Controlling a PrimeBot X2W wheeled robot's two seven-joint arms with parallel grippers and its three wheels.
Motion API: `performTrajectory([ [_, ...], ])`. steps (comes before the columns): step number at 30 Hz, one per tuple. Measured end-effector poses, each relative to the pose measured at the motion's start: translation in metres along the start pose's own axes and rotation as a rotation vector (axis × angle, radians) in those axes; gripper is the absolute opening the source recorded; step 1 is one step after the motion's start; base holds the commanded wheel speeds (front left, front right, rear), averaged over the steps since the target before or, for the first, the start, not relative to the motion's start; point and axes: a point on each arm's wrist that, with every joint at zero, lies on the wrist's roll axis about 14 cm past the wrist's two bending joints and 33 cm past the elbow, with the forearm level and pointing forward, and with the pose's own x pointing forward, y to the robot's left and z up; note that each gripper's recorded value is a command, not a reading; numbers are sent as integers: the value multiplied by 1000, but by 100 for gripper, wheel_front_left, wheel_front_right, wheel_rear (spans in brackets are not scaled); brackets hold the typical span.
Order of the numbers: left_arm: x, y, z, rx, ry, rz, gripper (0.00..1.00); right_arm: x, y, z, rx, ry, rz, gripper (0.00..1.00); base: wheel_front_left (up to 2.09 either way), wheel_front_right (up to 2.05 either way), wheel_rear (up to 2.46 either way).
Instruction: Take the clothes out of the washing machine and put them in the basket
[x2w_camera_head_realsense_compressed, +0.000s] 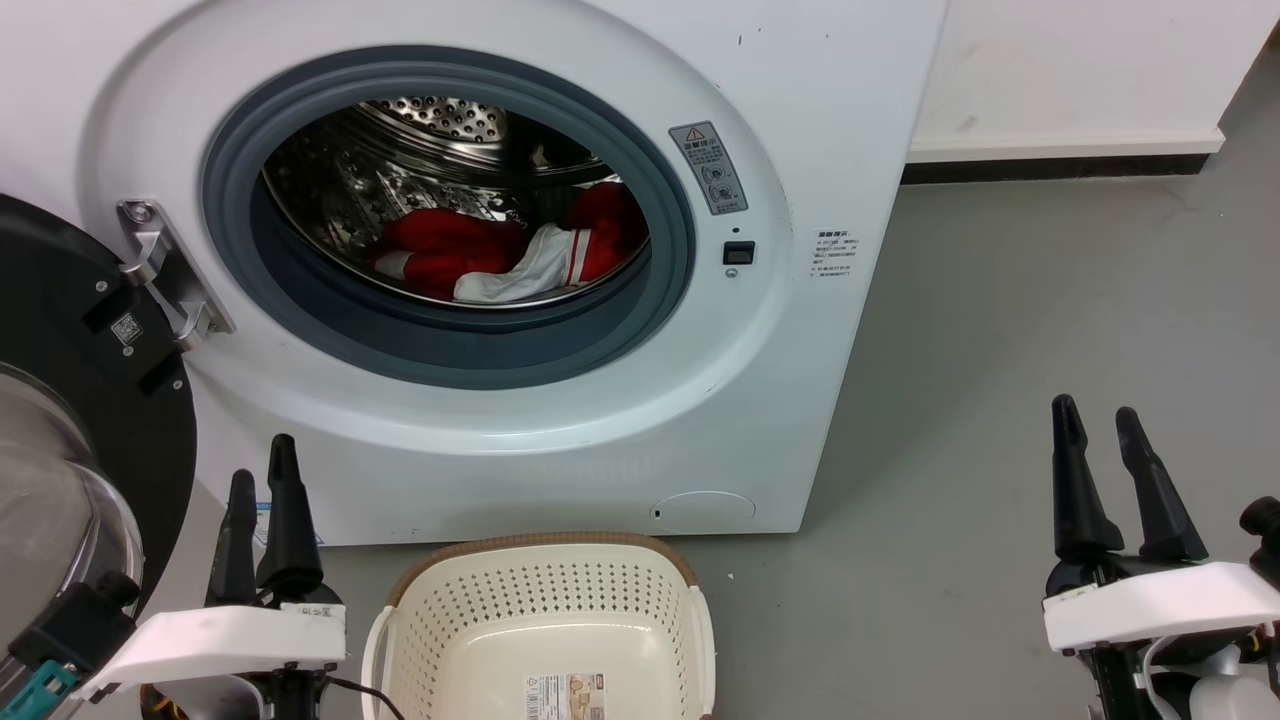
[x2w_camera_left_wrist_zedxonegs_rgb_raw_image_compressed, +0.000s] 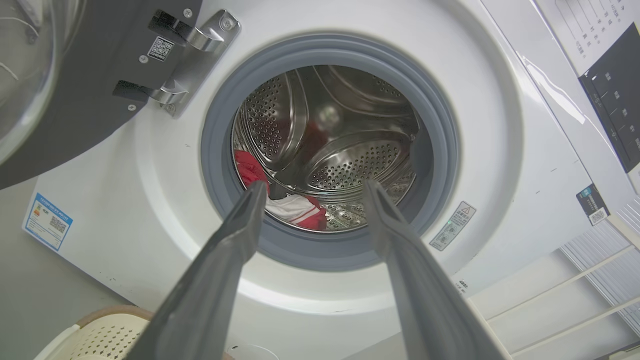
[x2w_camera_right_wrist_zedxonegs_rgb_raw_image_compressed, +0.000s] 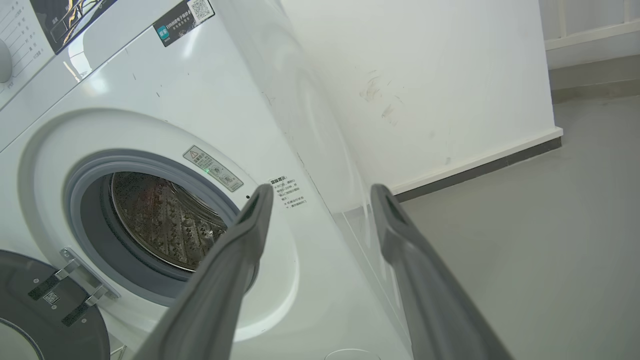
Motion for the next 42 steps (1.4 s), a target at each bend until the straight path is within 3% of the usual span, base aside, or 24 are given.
performTrajectory([
  [20, -2, -41, -1, 388, -57, -106, 100, 0, 15, 1, -287, -18, 68, 100, 0, 0, 0],
  [42, -14, -44, -41, 693, 16, -193, 100, -10, 12, -13, -502, 15, 94, 100, 0, 0, 0],
])
